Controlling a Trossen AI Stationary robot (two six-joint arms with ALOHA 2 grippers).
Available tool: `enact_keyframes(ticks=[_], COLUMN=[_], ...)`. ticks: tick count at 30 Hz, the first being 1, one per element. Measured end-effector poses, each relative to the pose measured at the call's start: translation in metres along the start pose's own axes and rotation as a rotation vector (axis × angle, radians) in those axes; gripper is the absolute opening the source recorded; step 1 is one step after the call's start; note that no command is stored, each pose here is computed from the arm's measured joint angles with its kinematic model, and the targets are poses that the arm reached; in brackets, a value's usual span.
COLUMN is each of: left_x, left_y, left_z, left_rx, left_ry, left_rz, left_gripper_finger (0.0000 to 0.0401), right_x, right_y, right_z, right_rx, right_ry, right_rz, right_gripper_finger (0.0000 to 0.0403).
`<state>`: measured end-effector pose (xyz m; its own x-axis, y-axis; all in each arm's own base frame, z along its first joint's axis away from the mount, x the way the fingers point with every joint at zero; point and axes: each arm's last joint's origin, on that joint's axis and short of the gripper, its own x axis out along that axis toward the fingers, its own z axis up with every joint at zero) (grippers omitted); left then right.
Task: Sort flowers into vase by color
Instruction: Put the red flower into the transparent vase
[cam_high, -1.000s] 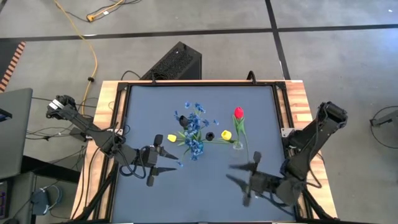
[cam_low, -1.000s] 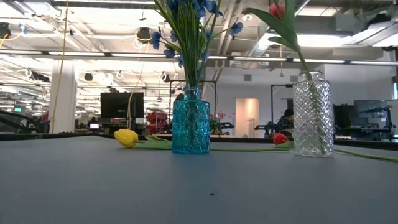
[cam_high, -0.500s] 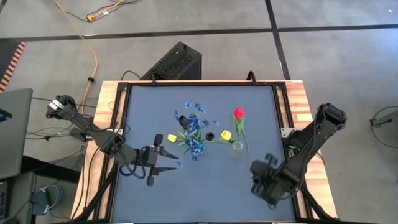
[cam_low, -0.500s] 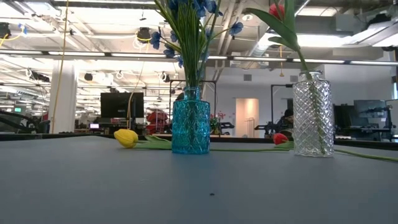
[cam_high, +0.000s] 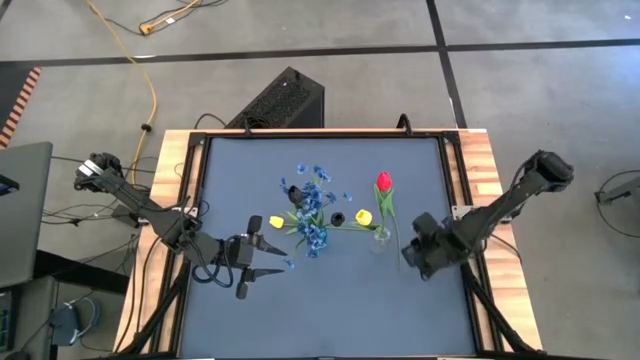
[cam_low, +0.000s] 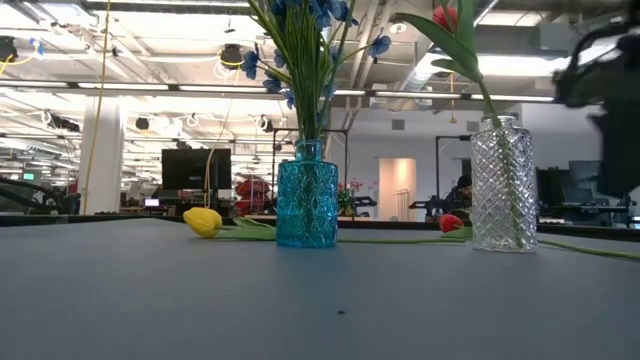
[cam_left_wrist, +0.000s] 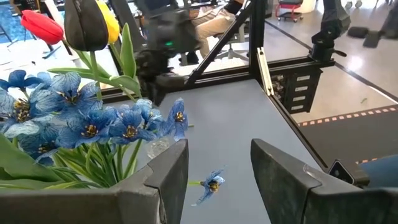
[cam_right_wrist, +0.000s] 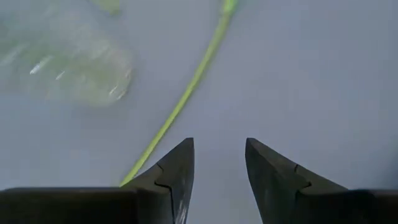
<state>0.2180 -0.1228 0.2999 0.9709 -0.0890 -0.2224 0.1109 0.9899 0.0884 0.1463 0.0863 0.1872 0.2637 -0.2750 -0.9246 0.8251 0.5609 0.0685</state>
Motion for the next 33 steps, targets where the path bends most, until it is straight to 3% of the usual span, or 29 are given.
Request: enact_keyframes(ticks=[9, 16, 33], left_x=[0.0, 0.0, 0.0], left_y=[0.0, 0.0, 0.0], left_z=[0.0, 0.0, -0.001], left_rx=[-0.022, -0.025, -0.032], left_ry=[0.0, 0.0, 0.007], left_rz=[0.0, 0.0, 0.0], left_gripper_finger=[0.0164, 0.0164, 0.0164], right_x=[0.03, 0.046, 0.075], right_y=[-0.015, -0.023, -0.014], right_z=[0.039, 0.06, 0.07], right_rx=[0.059, 0.068, -0.088], right_ry=[-0.057, -0.054, 0.047], right_rz=[0.105, 0.034, 0.03], right_gripper_finger=[0.0169, 0.0169, 0.0169])
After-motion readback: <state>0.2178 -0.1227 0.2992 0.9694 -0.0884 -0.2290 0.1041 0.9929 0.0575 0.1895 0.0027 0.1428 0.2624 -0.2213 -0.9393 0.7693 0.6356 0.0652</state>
